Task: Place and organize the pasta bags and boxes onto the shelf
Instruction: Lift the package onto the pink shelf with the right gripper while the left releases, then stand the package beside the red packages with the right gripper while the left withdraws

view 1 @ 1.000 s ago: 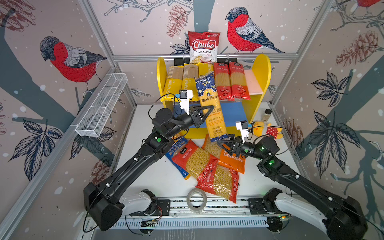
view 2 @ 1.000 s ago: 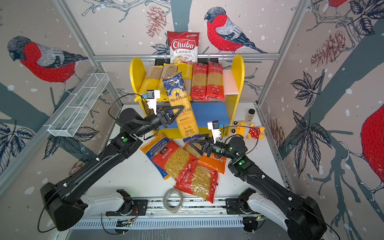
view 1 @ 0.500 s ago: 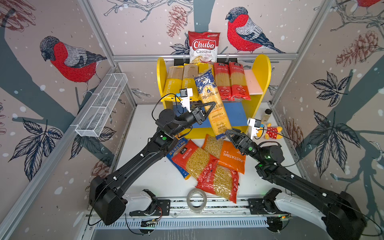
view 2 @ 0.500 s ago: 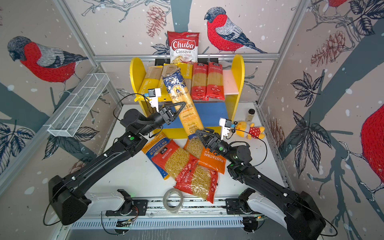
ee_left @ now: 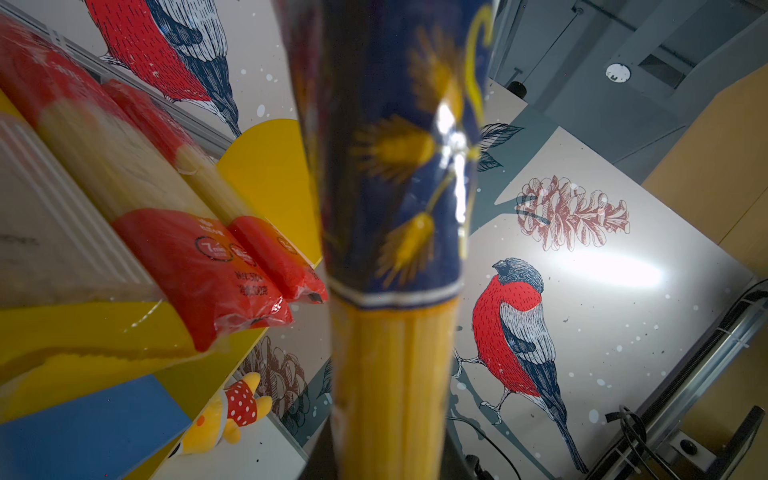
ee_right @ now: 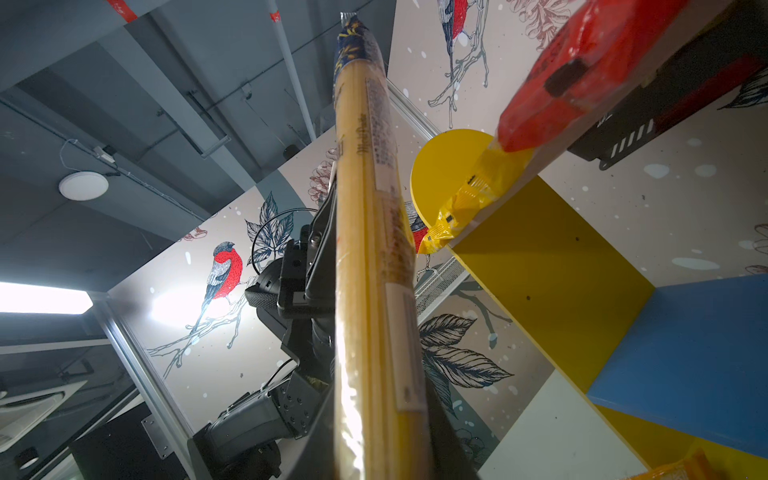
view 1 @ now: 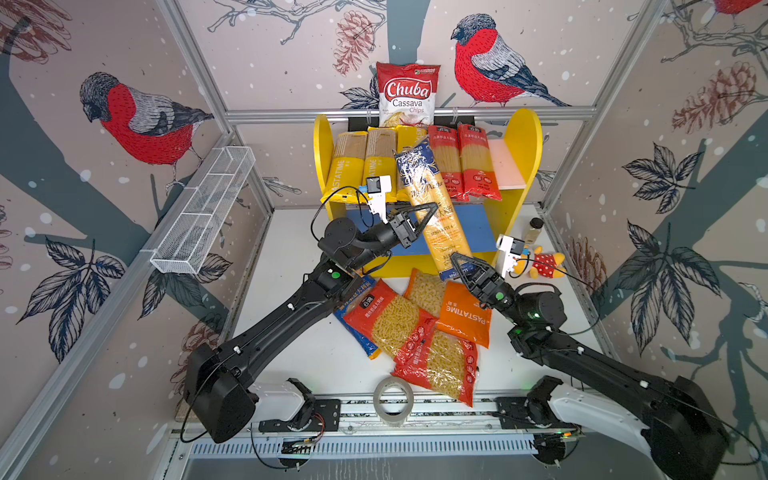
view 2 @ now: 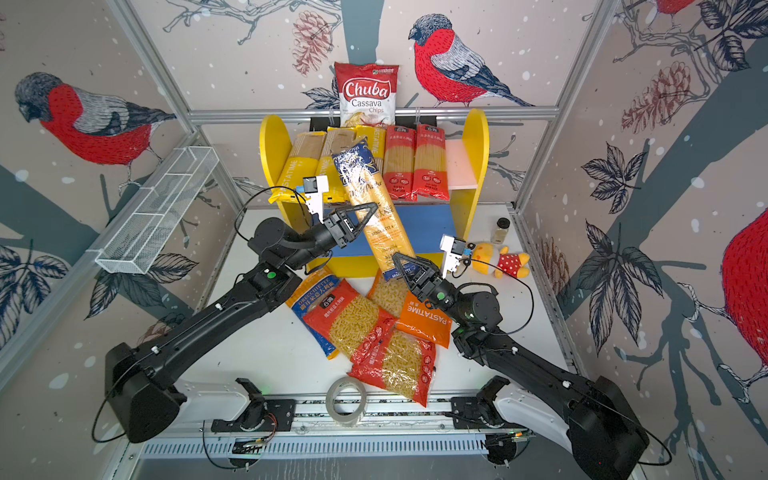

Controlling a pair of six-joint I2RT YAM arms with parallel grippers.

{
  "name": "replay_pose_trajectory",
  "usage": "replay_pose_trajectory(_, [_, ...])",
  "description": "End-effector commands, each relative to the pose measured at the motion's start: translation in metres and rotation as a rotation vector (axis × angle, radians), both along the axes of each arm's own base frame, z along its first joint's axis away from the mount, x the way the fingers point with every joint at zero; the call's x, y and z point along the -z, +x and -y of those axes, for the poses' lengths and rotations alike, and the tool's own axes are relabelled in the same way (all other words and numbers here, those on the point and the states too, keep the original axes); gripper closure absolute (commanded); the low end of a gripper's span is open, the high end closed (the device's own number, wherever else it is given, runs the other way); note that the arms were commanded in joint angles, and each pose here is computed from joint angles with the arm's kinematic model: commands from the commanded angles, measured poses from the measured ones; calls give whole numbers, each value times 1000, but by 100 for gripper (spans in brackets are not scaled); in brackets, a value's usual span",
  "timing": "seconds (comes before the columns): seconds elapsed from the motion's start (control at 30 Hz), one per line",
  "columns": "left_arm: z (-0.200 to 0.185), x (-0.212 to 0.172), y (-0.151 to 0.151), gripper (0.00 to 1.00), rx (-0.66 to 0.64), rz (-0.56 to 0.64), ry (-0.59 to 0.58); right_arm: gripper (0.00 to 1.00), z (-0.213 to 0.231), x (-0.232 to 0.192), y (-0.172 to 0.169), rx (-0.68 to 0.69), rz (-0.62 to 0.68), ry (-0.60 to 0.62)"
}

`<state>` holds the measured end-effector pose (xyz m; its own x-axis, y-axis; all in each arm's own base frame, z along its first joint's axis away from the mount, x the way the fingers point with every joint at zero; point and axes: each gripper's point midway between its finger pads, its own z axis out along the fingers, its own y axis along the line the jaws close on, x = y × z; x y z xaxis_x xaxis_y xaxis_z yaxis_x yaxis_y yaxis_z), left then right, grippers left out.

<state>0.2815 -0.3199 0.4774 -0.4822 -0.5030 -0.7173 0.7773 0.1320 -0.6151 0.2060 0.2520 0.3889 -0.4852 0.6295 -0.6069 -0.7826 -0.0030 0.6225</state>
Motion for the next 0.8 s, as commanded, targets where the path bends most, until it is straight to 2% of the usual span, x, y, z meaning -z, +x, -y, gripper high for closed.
replay_pose_trajectory(0.0, [-10,-38,-16,70,-2,141,-88,79,11,-23,-5,18,49,76])
replay_pose_trajectory(0.2, [-10,-40,-17,45,-6,154,-61,85,15,-49,-4,34,114,74])
replay_pose_trajectory(0.37, [-15,-33,-21,32,-30,148,-26,88,26,-73,8,90,143,70])
replay_pose_trajectory(0.5, [-20,-21,-22,30,-51,134,-10,90,37,-91,22,133,141,82])
replay_pose_trajectory(0.63, [-23,-5,-23,30,-60,108,16,90,56,-109,53,211,65,93])
replay_pose_trajectory(0.77, [-33,15,-24,30,-102,72,35,94,72,-111,92,329,-74,31])
